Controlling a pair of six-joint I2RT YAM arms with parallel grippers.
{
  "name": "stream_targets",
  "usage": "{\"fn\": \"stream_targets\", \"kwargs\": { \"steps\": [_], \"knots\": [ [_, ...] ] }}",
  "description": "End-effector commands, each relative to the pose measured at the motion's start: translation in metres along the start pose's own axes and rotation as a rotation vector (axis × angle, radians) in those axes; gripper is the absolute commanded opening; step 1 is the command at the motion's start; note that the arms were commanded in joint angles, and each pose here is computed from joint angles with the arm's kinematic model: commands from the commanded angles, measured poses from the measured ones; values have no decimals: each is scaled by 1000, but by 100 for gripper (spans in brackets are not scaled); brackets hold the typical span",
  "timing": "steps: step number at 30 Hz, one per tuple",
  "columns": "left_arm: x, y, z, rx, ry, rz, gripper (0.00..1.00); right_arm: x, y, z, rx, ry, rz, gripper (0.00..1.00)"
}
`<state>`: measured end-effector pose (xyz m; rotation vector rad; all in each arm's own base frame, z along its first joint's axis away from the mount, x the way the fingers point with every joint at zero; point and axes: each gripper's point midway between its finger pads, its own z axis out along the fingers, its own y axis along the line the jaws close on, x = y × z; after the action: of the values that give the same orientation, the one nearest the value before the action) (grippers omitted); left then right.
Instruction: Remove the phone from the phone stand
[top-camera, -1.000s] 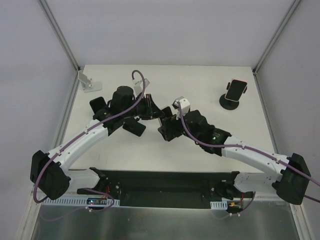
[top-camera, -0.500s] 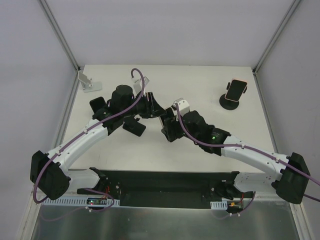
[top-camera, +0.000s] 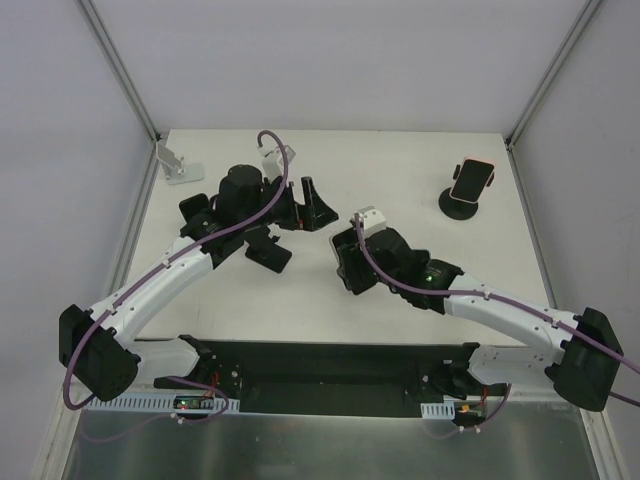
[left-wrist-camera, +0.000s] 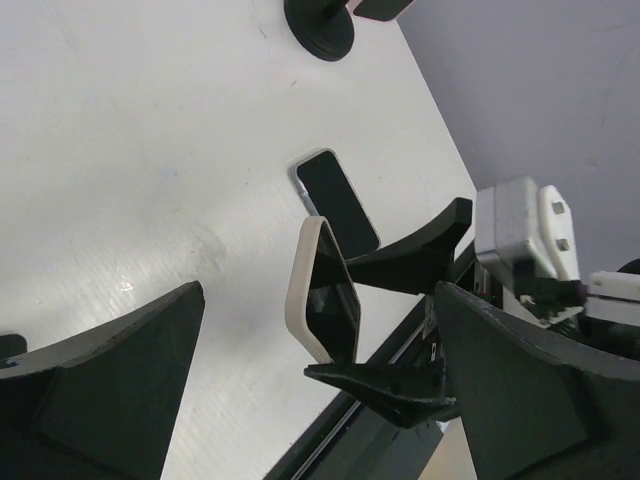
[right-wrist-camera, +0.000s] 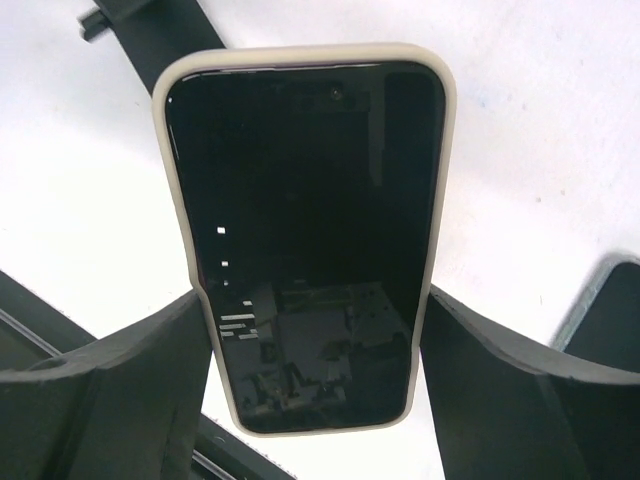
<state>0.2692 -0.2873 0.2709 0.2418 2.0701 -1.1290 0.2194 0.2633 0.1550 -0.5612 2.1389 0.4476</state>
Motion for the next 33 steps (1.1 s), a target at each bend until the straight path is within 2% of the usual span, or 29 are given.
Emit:
{"fn": "stream_targets", "kwargs": {
  "steps": [1,11,16,23,33],
  "knots": [
    [-32,-13,-20,-19,-108,123,99,-4,-11,-4,31,-11,89,2],
    [-54,4,-58,-179,-221,241,99,54,-54,9,137,229,230,4],
    [-56,11,-66,-224,-239,263,99,77,-74,11,228,319,233,6],
    [-49,11,-62,-210,-208,241,99,100,-95,22,312,352,250,8],
    [-47,10,-58,-200,-188,231,99,100,-105,45,350,347,277,13]
  ]
}}
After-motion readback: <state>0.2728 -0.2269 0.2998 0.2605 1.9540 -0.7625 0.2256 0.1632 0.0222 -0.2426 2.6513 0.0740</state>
